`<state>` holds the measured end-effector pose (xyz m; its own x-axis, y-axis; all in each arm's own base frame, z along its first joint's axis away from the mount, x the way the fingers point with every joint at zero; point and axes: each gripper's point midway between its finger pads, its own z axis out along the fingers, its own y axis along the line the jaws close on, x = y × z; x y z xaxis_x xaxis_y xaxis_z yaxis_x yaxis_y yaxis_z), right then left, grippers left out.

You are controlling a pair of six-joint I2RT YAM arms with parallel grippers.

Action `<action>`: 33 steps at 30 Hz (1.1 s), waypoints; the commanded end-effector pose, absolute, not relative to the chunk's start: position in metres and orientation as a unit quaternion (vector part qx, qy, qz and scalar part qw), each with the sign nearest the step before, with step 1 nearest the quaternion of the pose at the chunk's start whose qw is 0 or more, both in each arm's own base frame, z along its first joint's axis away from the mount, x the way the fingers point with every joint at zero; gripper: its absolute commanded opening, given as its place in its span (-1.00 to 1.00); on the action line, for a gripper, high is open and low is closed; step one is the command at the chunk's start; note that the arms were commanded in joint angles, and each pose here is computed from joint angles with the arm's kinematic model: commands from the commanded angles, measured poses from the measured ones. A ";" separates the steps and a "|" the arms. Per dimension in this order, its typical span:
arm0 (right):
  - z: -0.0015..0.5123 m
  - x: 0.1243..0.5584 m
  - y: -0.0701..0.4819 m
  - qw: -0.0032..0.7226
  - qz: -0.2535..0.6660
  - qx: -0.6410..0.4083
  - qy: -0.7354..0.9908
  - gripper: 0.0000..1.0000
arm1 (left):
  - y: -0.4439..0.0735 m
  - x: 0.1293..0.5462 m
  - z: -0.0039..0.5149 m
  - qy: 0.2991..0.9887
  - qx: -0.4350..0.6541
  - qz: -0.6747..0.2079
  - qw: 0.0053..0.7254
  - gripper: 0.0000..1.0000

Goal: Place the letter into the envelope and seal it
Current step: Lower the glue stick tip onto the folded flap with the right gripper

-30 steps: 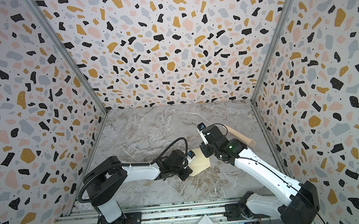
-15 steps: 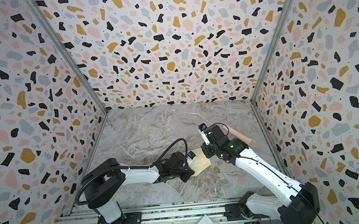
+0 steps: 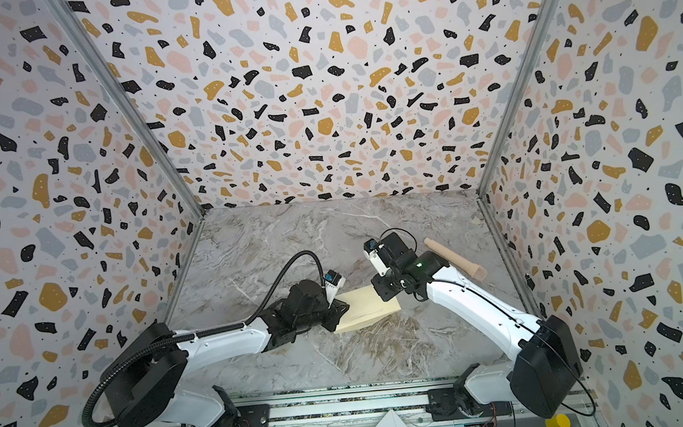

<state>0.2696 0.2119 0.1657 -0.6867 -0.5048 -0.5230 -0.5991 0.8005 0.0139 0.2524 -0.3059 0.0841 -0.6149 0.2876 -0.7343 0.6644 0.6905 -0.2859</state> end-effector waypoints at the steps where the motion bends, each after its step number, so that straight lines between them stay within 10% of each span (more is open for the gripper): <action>1: 0.172 0.268 0.229 0.248 0.105 -0.322 0.908 -1.00 | -0.294 0.260 0.076 0.861 0.260 -0.272 0.343 -0.80; 33: 0.106 0.268 0.294 0.108 0.080 -0.389 0.912 -1.00 | -0.276 0.258 0.007 0.890 0.231 -0.274 0.283 -1.00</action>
